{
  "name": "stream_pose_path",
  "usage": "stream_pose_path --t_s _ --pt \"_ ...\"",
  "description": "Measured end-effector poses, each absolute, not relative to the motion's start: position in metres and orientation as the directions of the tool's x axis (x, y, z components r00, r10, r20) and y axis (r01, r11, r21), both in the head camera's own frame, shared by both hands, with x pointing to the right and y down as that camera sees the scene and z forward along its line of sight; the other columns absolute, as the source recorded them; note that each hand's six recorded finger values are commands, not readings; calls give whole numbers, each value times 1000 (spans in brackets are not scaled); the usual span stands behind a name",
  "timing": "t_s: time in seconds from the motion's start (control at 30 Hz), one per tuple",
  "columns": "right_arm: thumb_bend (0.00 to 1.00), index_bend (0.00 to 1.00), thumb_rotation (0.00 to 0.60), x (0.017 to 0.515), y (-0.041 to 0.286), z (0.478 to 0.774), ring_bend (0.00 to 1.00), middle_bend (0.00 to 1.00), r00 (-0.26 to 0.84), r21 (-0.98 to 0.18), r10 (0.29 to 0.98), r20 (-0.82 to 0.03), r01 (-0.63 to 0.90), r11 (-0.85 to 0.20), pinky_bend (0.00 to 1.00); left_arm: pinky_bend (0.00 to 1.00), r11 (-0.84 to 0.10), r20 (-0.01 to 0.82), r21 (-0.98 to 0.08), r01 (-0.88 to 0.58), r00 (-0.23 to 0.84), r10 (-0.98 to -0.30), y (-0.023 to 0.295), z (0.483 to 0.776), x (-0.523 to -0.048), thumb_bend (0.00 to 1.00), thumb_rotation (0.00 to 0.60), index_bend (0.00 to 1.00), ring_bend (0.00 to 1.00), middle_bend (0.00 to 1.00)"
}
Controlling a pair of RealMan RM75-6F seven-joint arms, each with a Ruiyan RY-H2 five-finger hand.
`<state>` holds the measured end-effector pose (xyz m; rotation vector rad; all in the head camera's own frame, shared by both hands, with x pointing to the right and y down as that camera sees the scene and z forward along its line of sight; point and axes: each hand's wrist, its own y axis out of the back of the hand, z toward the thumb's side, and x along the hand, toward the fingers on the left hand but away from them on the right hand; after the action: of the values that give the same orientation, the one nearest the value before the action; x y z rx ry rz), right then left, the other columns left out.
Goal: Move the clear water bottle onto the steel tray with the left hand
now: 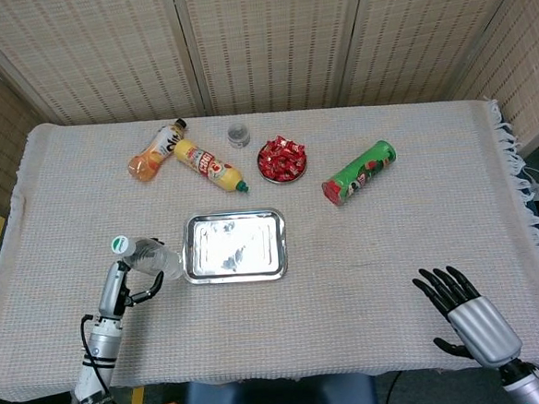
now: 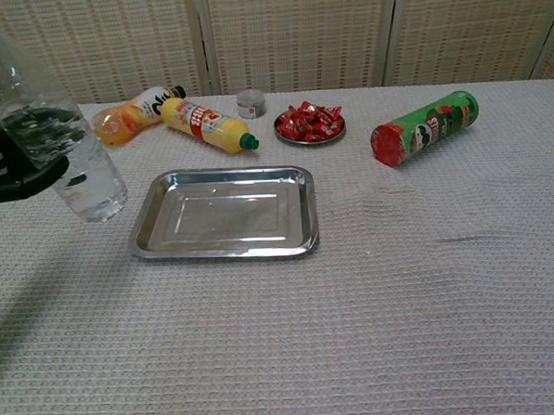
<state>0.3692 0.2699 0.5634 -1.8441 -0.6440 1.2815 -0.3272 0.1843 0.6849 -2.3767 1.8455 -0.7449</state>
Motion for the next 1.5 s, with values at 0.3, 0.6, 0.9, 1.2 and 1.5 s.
stream_pose_path --t_s 0.3,0.6,0.9,1.2,1.5 --pt "62 0 600 367 272 568 0 0 363 -815 752 -551 -40 -578 0 336 -201 240 -448 -871 99 -966 154 662 -367 499 600 383 210 364" --pt "62 0 600 366 274 568 0 0 370 -815 748 -551 -42 -579 0 333 -243 288 -347 -906 144 -947 165 651 -333 493 600 373 204 357" --pt "62 0 600 366 273 569 0 0 366 -813 748 -554 -43 -581 0 331 -277 337 -419 -865 135 -932 166 679 -360 491 600 370 202 353" --pt "62 0 600 364 275 571 0 0 369 -811 744 -558 -50 -583 0 330 -291 319 -343 -893 180 -930 162 656 -328 489 600 365 202 350" --pt "62 0 600 366 273 570 0 0 364 -812 747 -557 -47 -582 0 329 -345 427 -366 -865 173 -888 176 705 -339 488 600 363 200 348"
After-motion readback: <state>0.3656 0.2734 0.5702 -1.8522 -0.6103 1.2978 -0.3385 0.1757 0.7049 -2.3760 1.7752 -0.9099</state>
